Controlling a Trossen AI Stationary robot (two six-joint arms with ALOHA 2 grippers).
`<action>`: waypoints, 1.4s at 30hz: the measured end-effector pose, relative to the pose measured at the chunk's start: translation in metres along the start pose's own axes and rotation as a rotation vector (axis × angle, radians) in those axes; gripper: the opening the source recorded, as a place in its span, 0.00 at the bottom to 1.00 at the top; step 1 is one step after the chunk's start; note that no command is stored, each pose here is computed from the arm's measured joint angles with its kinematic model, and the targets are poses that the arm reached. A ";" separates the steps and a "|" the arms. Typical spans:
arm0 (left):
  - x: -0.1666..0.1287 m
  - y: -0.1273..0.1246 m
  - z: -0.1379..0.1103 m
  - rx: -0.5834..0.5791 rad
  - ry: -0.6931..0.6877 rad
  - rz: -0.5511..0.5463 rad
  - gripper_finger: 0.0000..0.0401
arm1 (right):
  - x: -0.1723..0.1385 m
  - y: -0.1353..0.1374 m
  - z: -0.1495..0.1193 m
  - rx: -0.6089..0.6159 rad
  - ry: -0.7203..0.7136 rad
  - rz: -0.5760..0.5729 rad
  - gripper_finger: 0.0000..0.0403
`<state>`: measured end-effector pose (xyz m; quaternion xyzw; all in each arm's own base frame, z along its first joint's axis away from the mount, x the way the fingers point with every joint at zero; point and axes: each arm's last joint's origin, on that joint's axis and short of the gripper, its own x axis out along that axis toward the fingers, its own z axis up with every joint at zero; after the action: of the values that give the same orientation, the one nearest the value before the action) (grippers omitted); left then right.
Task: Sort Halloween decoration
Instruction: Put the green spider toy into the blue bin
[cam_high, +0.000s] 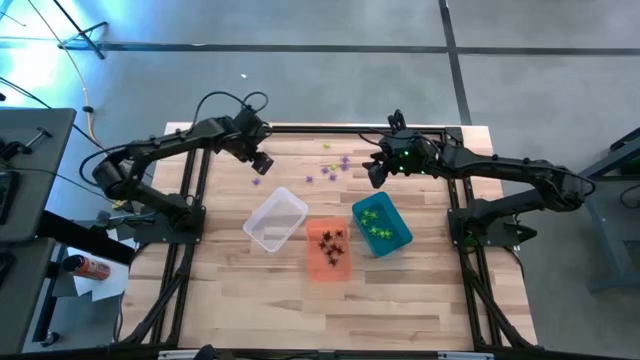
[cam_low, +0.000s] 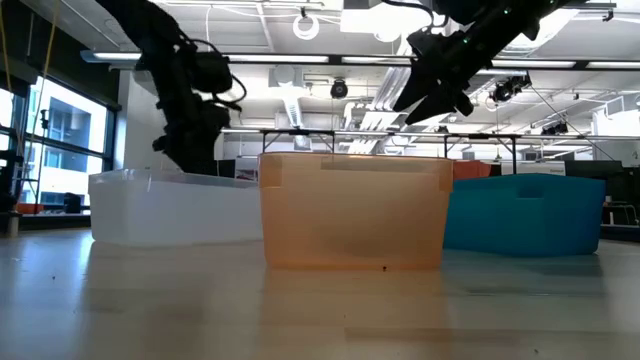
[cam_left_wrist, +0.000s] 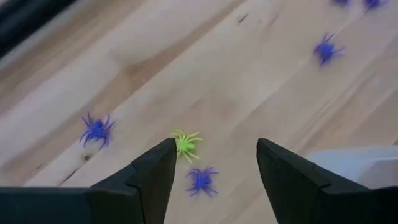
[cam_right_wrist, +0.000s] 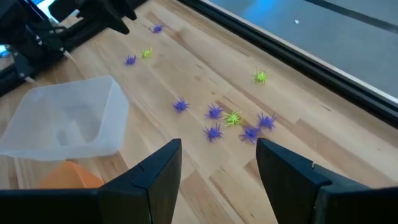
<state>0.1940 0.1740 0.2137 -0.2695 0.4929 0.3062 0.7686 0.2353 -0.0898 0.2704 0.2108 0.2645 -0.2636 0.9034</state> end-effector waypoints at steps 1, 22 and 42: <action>0.004 0.000 0.000 0.001 0.013 0.001 0.53 | 0.000 0.000 0.000 -0.007 0.001 0.000 0.51; 0.063 0.019 -0.014 -0.303 0.024 -0.046 0.44 | 0.000 -0.001 -0.001 -0.014 0.005 -0.010 0.51; 0.080 0.022 -0.018 -0.230 0.084 0.028 0.36 | 0.000 -0.001 -0.001 -0.007 0.004 -0.011 0.51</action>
<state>0.1930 0.1923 0.1312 -0.3617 0.4898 0.3598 0.7069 0.2345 -0.0897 0.2699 0.2069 0.2685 -0.2673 0.9020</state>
